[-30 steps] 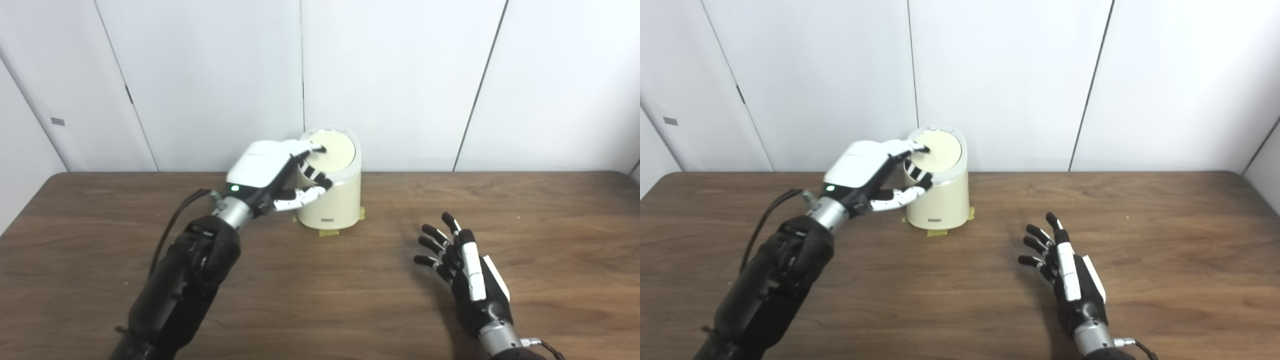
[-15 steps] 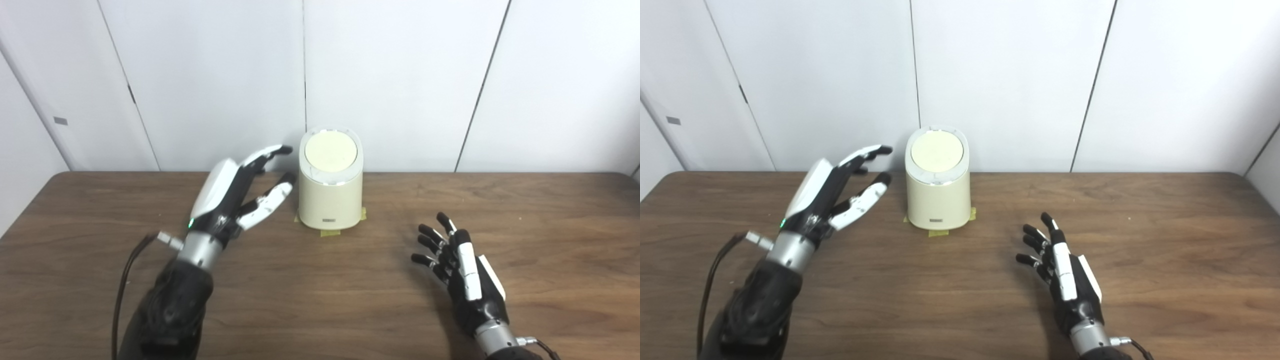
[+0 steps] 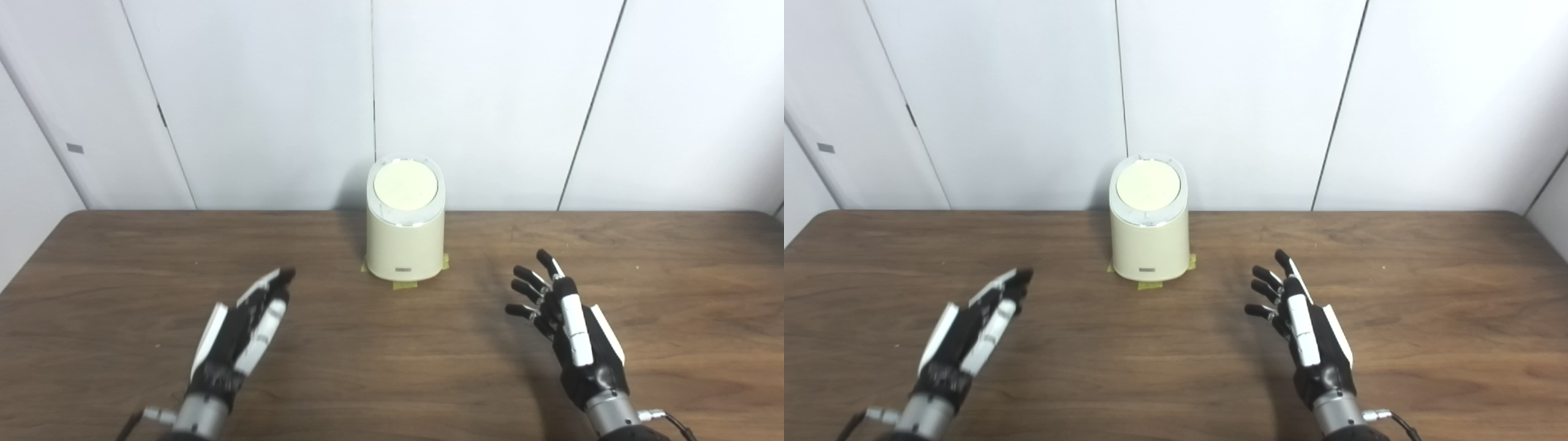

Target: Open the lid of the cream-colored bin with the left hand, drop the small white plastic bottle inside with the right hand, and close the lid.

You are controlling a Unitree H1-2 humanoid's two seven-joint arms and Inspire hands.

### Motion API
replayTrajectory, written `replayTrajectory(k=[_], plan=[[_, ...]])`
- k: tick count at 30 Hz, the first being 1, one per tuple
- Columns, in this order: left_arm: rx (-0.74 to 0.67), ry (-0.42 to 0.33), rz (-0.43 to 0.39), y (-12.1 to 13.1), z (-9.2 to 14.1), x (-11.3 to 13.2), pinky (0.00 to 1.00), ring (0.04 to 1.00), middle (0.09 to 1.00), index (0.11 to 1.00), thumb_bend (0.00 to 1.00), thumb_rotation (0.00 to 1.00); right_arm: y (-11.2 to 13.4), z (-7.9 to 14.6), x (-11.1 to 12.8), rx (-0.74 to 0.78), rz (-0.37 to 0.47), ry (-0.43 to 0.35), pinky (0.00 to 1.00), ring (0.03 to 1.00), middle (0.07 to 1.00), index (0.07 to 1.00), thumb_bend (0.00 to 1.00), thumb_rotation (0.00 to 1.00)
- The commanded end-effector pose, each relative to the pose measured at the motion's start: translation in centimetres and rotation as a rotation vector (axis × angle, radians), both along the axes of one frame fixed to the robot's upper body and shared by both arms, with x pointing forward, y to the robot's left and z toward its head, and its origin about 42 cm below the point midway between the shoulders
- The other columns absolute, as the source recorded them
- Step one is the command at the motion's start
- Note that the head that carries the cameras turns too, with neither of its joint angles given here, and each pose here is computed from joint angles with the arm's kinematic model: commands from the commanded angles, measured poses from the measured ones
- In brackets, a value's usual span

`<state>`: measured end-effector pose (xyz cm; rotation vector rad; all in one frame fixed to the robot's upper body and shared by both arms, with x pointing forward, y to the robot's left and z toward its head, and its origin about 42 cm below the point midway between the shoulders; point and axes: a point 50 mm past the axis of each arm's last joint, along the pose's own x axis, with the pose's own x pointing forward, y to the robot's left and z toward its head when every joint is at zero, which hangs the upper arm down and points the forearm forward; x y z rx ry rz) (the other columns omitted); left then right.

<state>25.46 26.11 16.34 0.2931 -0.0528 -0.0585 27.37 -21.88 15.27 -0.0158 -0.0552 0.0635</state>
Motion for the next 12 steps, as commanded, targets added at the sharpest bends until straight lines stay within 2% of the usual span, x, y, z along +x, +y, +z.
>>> replayTrajectory(k=[1,4,7,12], plan=[[-0.063,-0.082,0.033,0.1,0.5,-0.2,0.86,0.881,0.89,0.885,0.41,0.84,0.5,2.0,0.0,-0.006,-0.004,-0.117,0.76,0.879,0.877,0.954,0.59,1.0],[-0.082,-0.084,0.08,0.7,-0.5,-1.4,0.84,0.866,0.877,0.884,0.36,0.86,0.7,1.9,-0.6,-0.024,-0.007,-0.121,0.76,0.876,0.882,0.945,0.6,1.0],[-0.093,-0.071,0.121,1.5,-1.5,-2.5,0.87,0.878,0.89,0.899,0.37,0.9,0.4,1.7,-1.4,-0.044,-0.009,-0.12,0.78,0.881,0.898,0.958,0.61,1.0],[-0.145,-0.051,0.164,2.6,-2.6,-4.5,0.88,0.898,0.902,0.894,0.43,0.89,-0.6,1.4,-2.8,-0.028,-0.021,-0.089,0.9,0.955,0.933,0.961,0.62,1.0]])
